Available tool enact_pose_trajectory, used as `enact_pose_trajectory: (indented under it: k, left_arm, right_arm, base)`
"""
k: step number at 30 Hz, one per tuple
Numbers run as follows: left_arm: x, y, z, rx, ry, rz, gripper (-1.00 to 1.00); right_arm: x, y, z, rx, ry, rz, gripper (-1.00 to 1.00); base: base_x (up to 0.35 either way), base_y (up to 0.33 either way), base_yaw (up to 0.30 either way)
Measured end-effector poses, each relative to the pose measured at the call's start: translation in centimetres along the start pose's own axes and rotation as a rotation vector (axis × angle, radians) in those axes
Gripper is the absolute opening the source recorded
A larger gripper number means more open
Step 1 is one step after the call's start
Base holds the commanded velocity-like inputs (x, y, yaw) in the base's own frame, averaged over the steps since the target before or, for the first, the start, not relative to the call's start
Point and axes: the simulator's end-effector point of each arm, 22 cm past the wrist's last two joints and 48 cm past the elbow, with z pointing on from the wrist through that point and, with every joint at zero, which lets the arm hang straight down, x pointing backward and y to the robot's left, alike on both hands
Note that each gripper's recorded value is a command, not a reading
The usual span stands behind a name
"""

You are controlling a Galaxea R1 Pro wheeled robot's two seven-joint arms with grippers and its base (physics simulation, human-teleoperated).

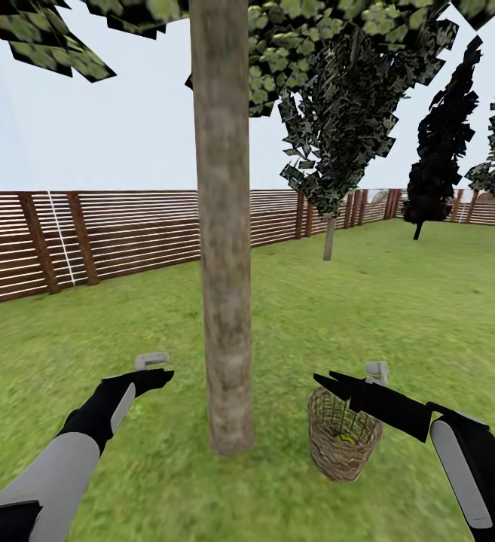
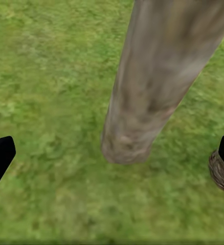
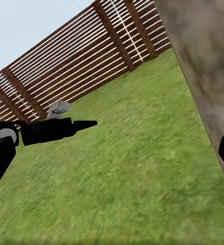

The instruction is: Take the three Easter eggs out of the wicker basket on the lawn in the garden, then place them on the lawn next to a single tree (choose any tree) so that all three eggs are next to the same tree and none are left in the basket.

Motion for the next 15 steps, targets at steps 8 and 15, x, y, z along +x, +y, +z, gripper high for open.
enact_pose_trajectory:
  k: [8, 15]
  left_arm:
    - [-0.6, -0.1, -0.6, 0.000, 0.000, 0.000, 1.00]
    - [-1.1, -0.2, -1.2, 0.000, 0.000, 0.000, 1.00]
  right_arm:
    - [-0.6, 0.6, -0.2, 0.000, 0.001, 0.000, 1.00]
    - [-1.2, 1.0, -0.3, 0.001, 0.001, 0.001, 1.00]
  base:
    - [0.000, 0.000, 0.000]
    - [0.000, 0.000, 0.000]
